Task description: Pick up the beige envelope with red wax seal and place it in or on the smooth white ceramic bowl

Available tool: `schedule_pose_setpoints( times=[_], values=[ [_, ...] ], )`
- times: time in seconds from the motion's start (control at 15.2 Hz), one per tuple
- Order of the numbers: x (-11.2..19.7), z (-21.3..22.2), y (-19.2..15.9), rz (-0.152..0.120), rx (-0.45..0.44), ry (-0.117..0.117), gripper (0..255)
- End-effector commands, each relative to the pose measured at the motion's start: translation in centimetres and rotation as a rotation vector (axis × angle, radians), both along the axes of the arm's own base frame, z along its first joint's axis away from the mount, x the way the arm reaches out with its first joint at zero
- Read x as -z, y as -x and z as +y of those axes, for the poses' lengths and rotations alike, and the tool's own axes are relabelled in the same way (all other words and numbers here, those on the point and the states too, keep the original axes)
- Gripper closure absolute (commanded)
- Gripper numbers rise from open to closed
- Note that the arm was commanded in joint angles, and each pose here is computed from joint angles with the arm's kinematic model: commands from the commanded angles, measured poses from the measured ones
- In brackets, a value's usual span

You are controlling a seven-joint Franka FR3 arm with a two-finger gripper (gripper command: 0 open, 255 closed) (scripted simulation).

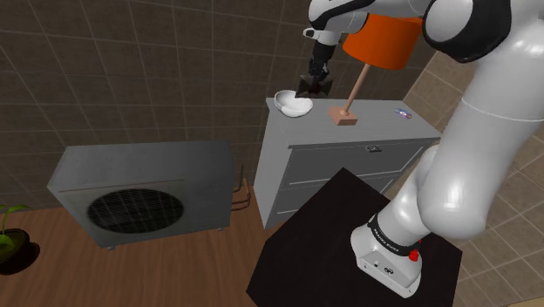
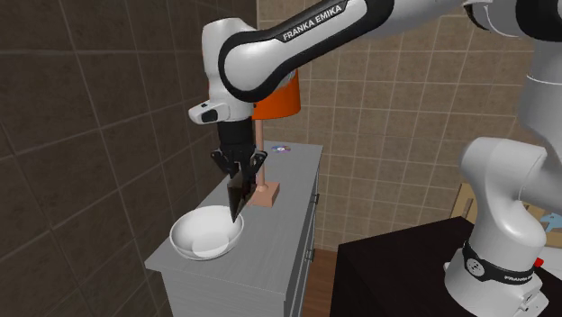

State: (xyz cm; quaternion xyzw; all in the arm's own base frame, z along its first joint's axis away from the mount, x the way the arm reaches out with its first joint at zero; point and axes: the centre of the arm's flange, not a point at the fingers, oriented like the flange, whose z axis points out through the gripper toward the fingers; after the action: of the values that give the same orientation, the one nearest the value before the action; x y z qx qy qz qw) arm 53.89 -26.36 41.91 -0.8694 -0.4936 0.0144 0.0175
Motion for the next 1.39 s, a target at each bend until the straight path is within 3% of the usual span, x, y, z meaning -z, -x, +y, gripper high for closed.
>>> schedule_pose_setpoints(
  times=[0.0,0.4,1.32],
  values=[
    [-0.3,-1.0,-2.5,0.0,-0.002,-0.002,255],
    [-1.4,-3.6,-10.2,0.0,-0.002,-0.002,255],
    [6.0,-3.6,-10.2,0.0,-0.002,-0.002,255]
  ],
)
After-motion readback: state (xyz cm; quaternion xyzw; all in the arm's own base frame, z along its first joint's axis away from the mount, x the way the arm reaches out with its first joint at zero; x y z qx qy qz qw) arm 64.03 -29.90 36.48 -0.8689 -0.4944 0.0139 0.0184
